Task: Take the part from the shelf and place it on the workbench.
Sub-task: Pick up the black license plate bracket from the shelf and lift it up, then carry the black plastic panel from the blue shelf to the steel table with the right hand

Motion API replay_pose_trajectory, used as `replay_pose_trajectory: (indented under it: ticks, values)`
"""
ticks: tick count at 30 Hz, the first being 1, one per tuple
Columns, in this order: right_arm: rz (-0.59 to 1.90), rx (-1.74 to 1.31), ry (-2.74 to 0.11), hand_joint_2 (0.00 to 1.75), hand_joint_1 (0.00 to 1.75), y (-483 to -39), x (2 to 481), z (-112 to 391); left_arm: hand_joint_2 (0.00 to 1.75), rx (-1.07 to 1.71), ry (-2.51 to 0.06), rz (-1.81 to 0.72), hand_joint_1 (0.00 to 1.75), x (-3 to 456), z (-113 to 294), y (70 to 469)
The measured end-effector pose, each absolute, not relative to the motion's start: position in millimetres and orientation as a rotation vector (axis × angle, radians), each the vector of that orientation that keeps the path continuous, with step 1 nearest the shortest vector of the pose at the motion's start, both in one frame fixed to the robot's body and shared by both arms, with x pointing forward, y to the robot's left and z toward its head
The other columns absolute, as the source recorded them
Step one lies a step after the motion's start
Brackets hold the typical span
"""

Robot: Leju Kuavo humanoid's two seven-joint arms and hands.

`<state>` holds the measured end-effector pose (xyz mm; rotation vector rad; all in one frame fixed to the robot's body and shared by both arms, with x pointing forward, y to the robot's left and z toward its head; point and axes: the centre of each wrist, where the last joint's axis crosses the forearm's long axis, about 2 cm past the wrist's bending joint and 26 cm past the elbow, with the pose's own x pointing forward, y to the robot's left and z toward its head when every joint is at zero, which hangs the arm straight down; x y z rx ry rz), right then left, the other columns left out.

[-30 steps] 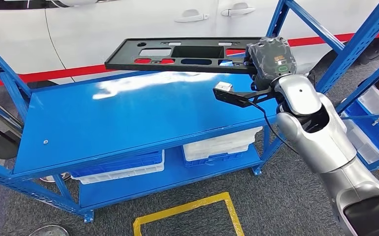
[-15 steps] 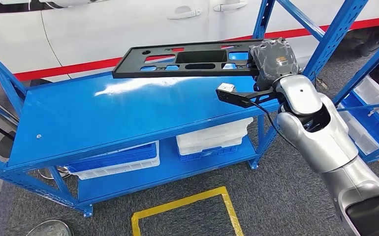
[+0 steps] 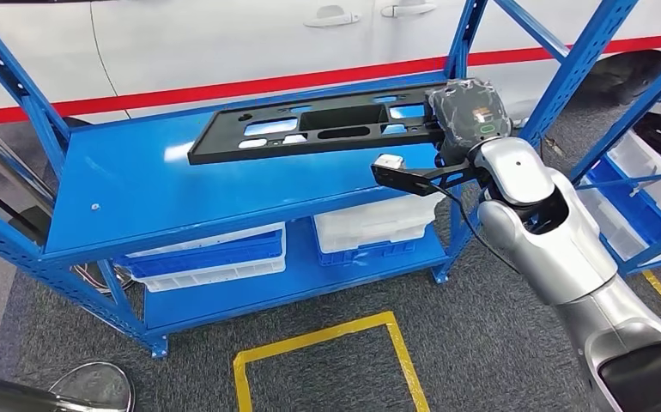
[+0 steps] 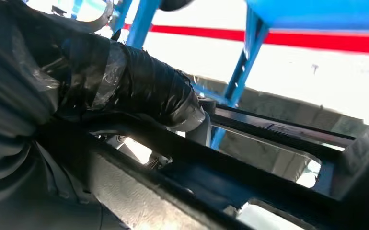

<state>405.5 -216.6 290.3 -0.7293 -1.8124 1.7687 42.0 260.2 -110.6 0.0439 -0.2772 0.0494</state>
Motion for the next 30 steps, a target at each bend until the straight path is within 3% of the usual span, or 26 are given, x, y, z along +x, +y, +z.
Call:
replay_pose_trajectory:
  ticks: [30]
  values:
    - [1.793, -0.700, -1.752, 1.75, 1.75, -219, 408, 274, 1.75, 0.056, -0.272, 0.035, 0.00, 44, -111, 263]
